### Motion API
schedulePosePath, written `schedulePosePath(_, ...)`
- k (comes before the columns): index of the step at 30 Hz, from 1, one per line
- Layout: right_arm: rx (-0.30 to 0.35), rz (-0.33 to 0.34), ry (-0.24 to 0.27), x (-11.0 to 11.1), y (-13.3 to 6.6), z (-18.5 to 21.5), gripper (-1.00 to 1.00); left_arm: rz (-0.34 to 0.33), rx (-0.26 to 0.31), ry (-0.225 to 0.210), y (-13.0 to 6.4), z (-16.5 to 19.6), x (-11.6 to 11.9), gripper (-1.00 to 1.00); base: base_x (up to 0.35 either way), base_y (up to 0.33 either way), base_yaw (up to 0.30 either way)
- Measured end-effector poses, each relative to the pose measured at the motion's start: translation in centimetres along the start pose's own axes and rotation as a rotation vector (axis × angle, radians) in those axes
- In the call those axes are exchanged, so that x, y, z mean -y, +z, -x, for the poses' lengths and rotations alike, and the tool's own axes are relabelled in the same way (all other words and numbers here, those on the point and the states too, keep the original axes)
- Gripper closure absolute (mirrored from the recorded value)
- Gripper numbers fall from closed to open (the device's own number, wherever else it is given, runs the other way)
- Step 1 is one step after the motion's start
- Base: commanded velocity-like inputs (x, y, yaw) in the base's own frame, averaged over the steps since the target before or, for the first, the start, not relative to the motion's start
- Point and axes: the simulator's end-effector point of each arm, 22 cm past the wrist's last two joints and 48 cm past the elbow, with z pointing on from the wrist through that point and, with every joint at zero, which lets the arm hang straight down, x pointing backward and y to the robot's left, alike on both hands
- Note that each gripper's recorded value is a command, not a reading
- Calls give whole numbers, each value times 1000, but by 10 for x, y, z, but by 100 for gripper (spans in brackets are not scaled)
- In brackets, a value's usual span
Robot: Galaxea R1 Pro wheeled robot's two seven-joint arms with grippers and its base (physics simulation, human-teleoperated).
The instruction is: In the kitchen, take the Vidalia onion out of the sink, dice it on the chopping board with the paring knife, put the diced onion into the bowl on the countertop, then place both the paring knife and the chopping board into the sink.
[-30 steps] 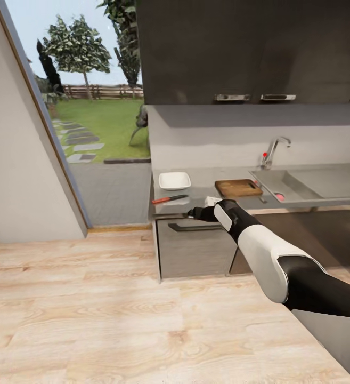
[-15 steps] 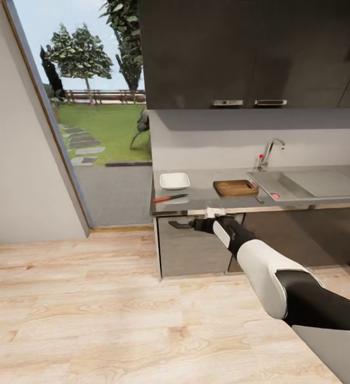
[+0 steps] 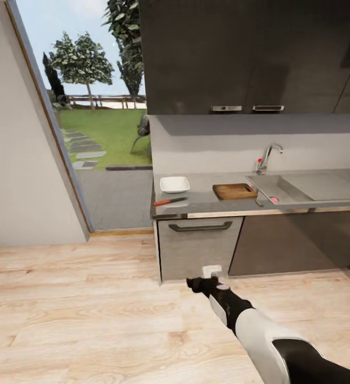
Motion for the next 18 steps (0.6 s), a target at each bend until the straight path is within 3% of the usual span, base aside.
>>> schedulePosePath(4, 34, 16, -29, -13, -17, -87, -100, -1, 26, -1, 2, 12, 0, -100, 0, 0, 0)
schedulePosePath(5, 8, 10, -21, -15, -26, -125, -100, -1, 28, -1, 3, 12, 0, -100, 0, 0, 0)
schedulePosePath(10, -50, -45, 8, -7, -65, -224, -100, -1, 35, -3, 3, 15, 0, -100, 0, 0, 0)
schedulePosePath(11, -74, -57, 14, -4, -80, -255, -100, -1, 37, -3, 3, 16, 0, -100, 0, 0, 0)
schedulePosePath(13, -144, -85, 28, 3, -134, -344, -100, -1, 37, -4, 3, 16, 0, -100, 0, 0, 0)
schedulePosePath(15, -155, -96, 30, 7, -159, -375, -100, -1, 33, -4, 2, 14, 0, -100, 0, 0, 0)
schedulePosePath(16, -180, -102, 37, 5, -193, -412, -100, -2, 29, -4, 2, 12, 1, -100, 0, 0, 0)
schedulePosePath(18, -217, -105, 48, -3, -239, -456, -100, -3, 27, -4, 2, 11, 1, -100, 0, 0, 0)
